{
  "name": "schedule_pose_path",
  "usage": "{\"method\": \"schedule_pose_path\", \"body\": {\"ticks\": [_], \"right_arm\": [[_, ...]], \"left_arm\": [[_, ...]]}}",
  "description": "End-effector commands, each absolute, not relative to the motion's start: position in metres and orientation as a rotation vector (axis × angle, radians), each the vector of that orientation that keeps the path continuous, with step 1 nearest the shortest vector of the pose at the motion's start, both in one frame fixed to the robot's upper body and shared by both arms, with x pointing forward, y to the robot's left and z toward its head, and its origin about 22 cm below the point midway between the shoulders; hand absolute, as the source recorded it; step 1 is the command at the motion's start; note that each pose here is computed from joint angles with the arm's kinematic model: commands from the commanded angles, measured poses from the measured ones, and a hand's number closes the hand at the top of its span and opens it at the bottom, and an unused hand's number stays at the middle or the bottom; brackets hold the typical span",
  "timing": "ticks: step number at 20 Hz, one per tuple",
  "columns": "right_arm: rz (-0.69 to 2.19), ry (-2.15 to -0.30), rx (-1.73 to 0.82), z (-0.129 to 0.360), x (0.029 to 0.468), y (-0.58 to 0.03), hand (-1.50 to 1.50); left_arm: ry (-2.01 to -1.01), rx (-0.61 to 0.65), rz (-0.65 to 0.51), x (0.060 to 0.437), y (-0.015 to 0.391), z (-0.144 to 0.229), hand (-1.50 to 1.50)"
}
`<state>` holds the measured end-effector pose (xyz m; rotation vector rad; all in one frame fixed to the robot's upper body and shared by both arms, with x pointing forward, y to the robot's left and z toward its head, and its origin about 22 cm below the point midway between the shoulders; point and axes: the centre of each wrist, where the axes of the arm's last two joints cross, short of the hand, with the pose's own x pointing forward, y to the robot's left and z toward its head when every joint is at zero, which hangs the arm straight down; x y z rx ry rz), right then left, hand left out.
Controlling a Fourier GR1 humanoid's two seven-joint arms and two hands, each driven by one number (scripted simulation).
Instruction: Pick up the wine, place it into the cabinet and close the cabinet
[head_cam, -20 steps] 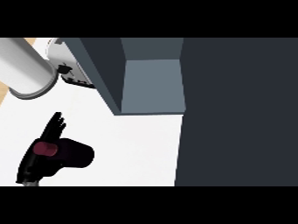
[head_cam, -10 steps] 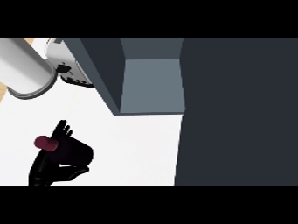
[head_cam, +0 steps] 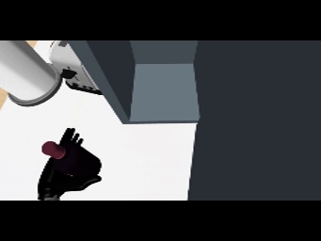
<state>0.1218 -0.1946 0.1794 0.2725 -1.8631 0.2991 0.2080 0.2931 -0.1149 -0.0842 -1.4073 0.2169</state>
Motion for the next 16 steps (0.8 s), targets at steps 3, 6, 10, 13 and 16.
{"method": "schedule_pose_path", "body": {"ticks": [3, 6, 10, 13, 16], "right_arm": [[0.286, -1.94, 0.348, 0.214, 0.074, -0.208, -1.5], [0.291, -1.949, 0.353, 0.216, 0.076, -0.21, -1.5], [0.297, -1.94, 0.33, 0.217, 0.089, -0.207, -1.5], [0.293, -1.924, 0.341, 0.214, 0.079, -0.209, -1.5], [0.306, -1.948, 0.335, 0.214, 0.08, -0.208, -1.5]], "left_arm": [[-1.41, -0.125, 0.231, 0.221, 0.264, -0.122, -1.5], [-1.436, -0.108, 0.212, 0.225, 0.263, -0.128, -1.5], [-1.428, -0.19, 0.21, 0.232, 0.258, -0.123, 1.5], [-1.47, -0.095, 0.163, 0.248, 0.26, -0.115, 1.5], [-1.492, -0.064, 0.143, 0.24, 0.246, -0.11, 1.5]]}}
